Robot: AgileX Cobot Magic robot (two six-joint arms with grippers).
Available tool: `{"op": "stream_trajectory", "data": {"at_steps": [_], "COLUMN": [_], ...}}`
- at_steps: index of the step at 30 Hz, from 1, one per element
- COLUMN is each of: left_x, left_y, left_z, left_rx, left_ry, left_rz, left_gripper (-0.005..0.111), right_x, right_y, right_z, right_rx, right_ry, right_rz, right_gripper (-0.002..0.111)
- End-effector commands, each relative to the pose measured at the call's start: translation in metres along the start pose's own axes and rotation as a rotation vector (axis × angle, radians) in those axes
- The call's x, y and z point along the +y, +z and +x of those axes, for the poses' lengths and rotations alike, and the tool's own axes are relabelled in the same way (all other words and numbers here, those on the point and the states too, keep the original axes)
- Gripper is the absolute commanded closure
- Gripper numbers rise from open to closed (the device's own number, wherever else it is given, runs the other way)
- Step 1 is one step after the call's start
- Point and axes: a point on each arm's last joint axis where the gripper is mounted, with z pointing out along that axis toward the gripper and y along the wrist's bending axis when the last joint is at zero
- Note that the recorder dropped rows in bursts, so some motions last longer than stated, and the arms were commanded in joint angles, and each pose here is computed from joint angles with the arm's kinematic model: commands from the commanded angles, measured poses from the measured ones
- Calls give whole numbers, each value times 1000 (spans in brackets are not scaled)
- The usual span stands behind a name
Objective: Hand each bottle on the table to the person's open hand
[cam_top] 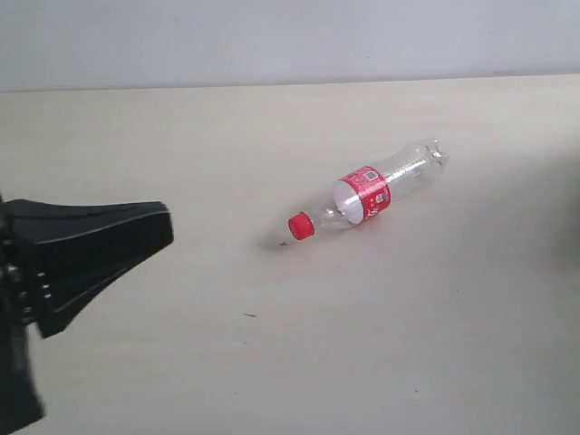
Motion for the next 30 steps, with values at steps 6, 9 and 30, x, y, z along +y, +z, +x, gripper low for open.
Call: {"op": "stream_trajectory", "data": {"at_steps": [6, 9, 30], "left_x": [0, 5, 19], "left_y": [-56, -64, -70], "left_z": [19, 36, 72], "left_rx": [-139, -119, 19], "left_ry": [9, 8, 53], "left_rz": [14, -7, -104], "left_gripper": [107, 107, 107], "right_x": [0, 0, 0], "right_y": [0, 0, 0], "right_z": [1, 1, 1], "right_rx": [-3, -3, -3], "right_ry": [1, 1, 1], "right_rz": [-3, -3, -3], "right_gripper": [108, 108, 108]}}
